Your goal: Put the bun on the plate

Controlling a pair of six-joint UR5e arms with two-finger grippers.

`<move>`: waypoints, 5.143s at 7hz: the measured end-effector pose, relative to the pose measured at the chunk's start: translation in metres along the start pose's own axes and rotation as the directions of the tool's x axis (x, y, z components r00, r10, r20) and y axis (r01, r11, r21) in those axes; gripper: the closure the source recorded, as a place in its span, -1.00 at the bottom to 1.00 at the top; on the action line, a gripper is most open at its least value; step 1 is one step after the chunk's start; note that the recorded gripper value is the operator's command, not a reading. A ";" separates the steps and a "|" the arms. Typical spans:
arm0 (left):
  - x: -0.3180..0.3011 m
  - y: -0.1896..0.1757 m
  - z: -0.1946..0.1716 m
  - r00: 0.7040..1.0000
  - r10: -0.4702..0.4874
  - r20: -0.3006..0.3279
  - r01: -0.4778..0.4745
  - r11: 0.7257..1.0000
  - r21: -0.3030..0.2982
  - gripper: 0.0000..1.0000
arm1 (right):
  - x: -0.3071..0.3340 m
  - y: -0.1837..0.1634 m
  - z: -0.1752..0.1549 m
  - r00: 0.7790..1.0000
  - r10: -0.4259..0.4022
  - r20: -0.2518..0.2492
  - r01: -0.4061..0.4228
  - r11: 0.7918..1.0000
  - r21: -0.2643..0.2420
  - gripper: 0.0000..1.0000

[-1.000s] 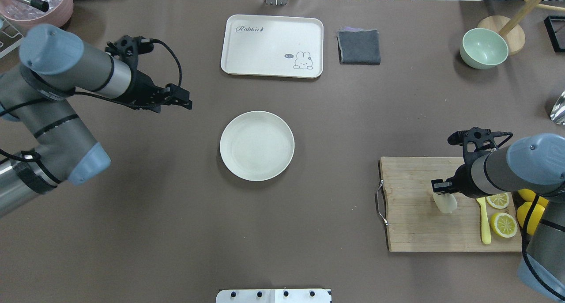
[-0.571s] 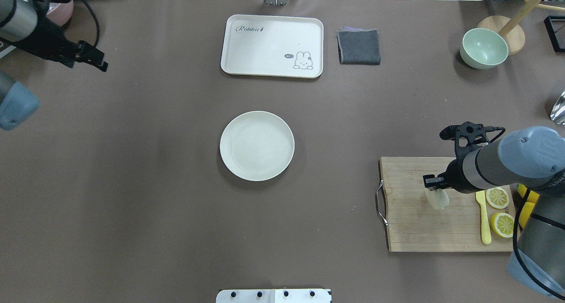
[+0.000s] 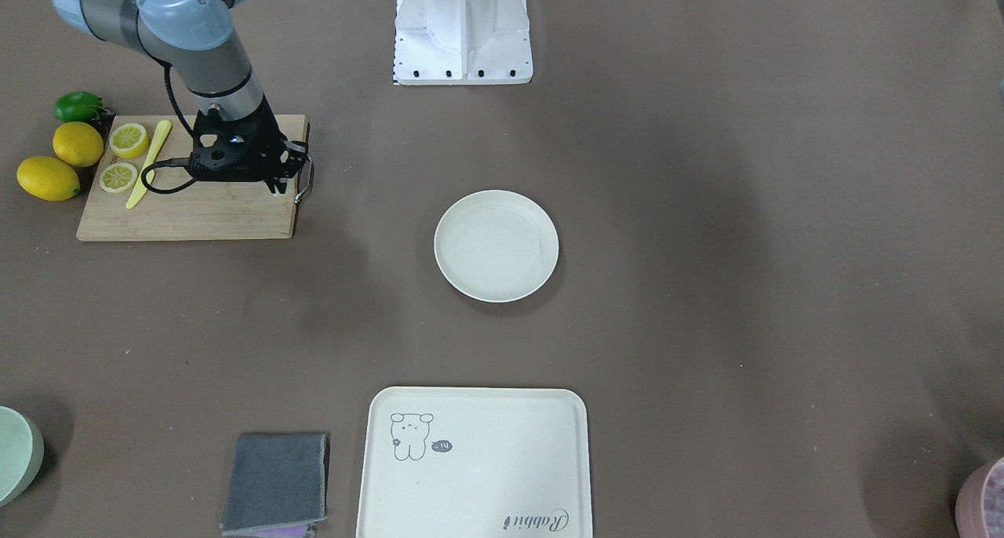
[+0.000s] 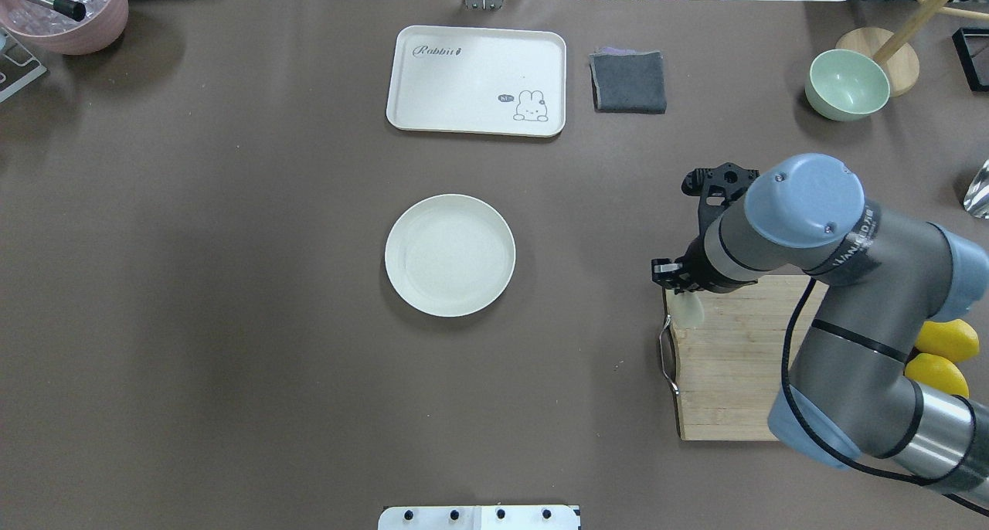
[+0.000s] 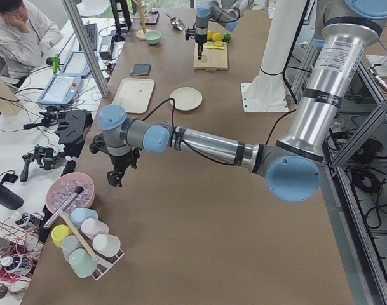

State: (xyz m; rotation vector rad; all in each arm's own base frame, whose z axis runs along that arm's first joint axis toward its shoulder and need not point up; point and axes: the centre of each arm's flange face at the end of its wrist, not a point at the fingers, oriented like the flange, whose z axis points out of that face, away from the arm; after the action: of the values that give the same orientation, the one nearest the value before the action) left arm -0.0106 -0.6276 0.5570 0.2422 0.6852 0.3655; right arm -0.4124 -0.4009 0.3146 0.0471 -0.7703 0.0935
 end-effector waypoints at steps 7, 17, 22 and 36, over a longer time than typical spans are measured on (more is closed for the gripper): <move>-0.098 0.147 0.014 0.998 -0.062 -0.009 0.062 0.998 0.032 -0.97 | -0.276 -0.058 -0.011 0.970 0.241 0.031 -0.242 0.969 0.051 -0.06; -0.092 0.162 0.016 0.981 -0.195 -0.016 0.195 0.981 0.014 -0.97 | -0.182 -0.128 -0.015 0.985 0.161 0.060 -0.164 0.986 0.042 -1.00; -0.043 0.151 -0.017 0.901 -0.422 -0.103 0.417 0.907 -0.065 -0.97 | 0.057 -0.184 -0.070 1.000 0.003 -0.003 -0.003 1.000 0.025 -1.00; -0.041 0.150 -0.019 0.904 -0.415 -0.104 0.412 0.910 -0.054 -0.97 | 0.573 -0.035 -0.108 0.999 -0.020 -0.024 0.017 0.992 -0.125 -1.00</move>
State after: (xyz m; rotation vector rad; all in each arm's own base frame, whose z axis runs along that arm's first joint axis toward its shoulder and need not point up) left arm -0.0901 -0.5059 0.6162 0.0409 0.8212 -0.0194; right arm 0.0750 -0.3887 0.6365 -0.0654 -0.7485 0.0281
